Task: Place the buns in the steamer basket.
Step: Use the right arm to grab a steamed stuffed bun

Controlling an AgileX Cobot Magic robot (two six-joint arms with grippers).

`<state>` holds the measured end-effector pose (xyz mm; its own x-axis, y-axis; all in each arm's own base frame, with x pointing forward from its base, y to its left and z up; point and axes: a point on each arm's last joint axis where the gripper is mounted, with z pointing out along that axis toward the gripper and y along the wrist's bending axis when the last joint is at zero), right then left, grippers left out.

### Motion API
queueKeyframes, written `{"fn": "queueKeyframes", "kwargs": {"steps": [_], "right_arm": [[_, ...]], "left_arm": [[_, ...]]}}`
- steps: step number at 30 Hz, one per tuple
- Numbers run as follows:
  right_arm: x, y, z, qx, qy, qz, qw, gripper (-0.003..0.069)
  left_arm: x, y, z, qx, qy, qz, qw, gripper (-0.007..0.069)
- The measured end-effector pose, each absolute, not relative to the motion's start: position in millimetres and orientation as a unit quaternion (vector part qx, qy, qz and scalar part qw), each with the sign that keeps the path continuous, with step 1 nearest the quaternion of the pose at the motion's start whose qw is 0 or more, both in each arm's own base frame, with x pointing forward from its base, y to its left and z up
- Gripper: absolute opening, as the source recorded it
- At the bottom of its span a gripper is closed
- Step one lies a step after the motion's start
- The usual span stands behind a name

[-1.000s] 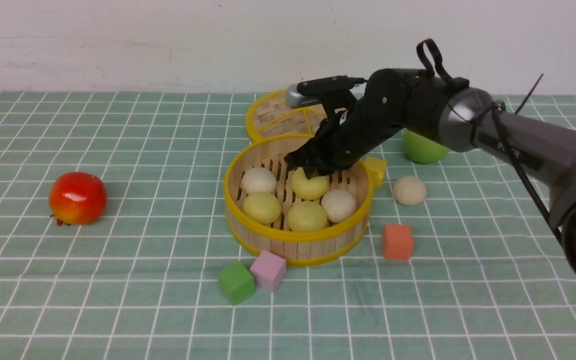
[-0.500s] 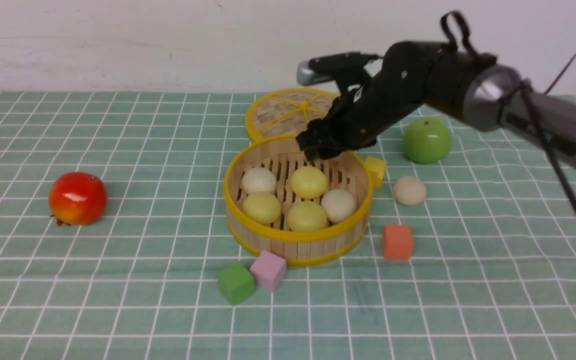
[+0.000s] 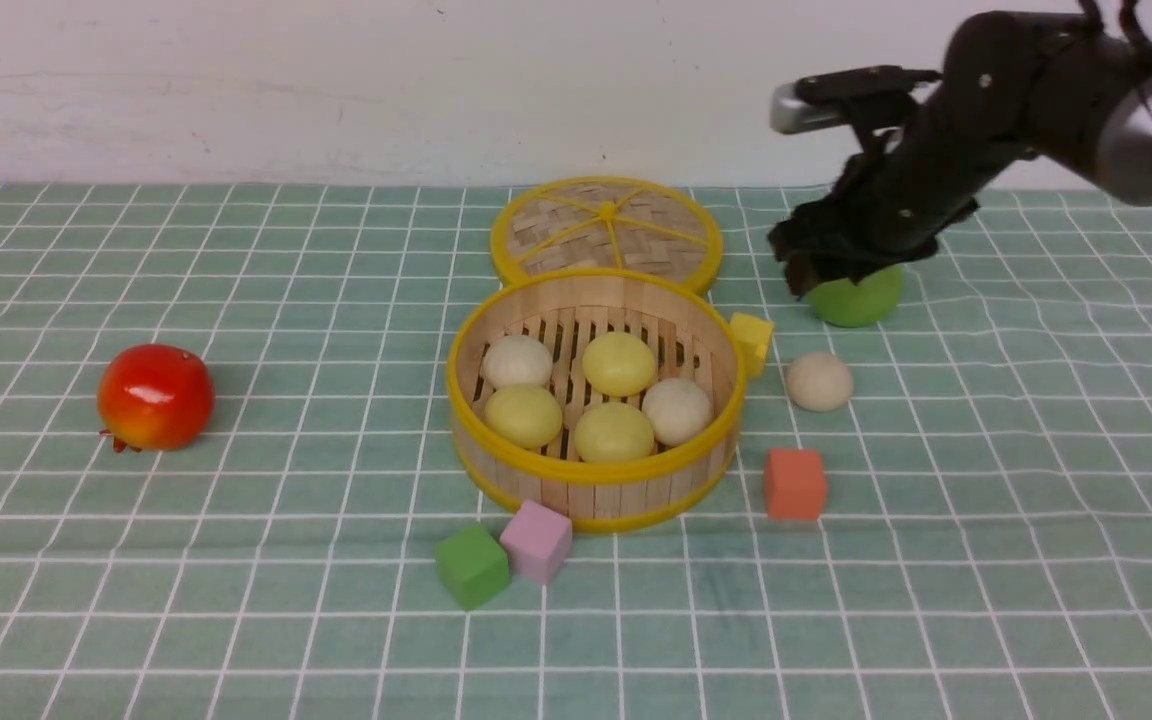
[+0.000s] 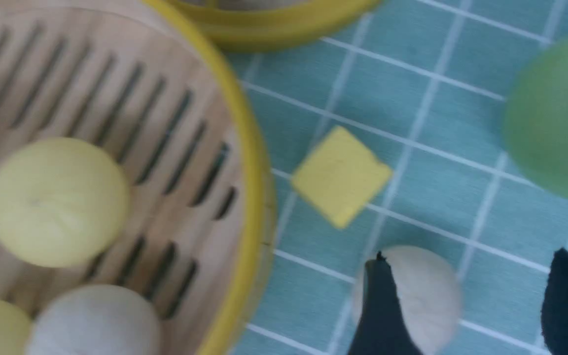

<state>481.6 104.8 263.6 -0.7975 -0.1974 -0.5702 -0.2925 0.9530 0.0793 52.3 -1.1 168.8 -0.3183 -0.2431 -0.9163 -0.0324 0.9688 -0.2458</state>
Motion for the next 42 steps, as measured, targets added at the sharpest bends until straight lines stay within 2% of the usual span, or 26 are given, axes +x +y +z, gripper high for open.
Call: {"fn": "queueKeyframes", "kwargs": {"steps": [5,11,14,22,33,37,38,39,42], "right_arm": [[484,99,257,-0.134,0.948,0.067,0.282,0.0428],[493,98,231,-0.139,0.951,0.054,0.269,0.0424],[496,99,214,-0.140,0.956,0.053,0.254,0.0385],[499,100,198,-0.136,0.959,0.058,0.241,0.0256],[499,102,190,-0.125,0.963,0.067,0.229,0.0227],[499,103,190,-0.122,0.963,0.073,0.229,0.0108],[499,103,190,-0.122,0.963,0.073,0.229,0.0099],[499,103,190,-0.122,0.963,0.073,0.228,0.0036],[499,103,190,-0.122,0.963,0.073,0.228,0.0000]], "left_arm": [[52,-1,169,-0.085,0.807,-0.091,0.578,0.0238],[52,-1,169,-0.085,0.807,-0.091,0.578,0.0238],[52,-1,169,-0.085,0.807,-0.091,0.578,0.0238],[52,-1,169,-0.085,0.807,-0.091,0.578,0.0238],[52,-1,169,-0.085,0.807,-0.091,0.578,0.0238],[52,-1,169,-0.085,0.807,-0.091,0.578,0.0238],[52,-1,169,-0.085,0.807,-0.091,0.578,0.0238],[52,-1,169,-0.085,0.807,-0.091,0.578,0.0238],[52,-1,169,-0.085,0.807,-0.091,0.578,0.0238]]}}
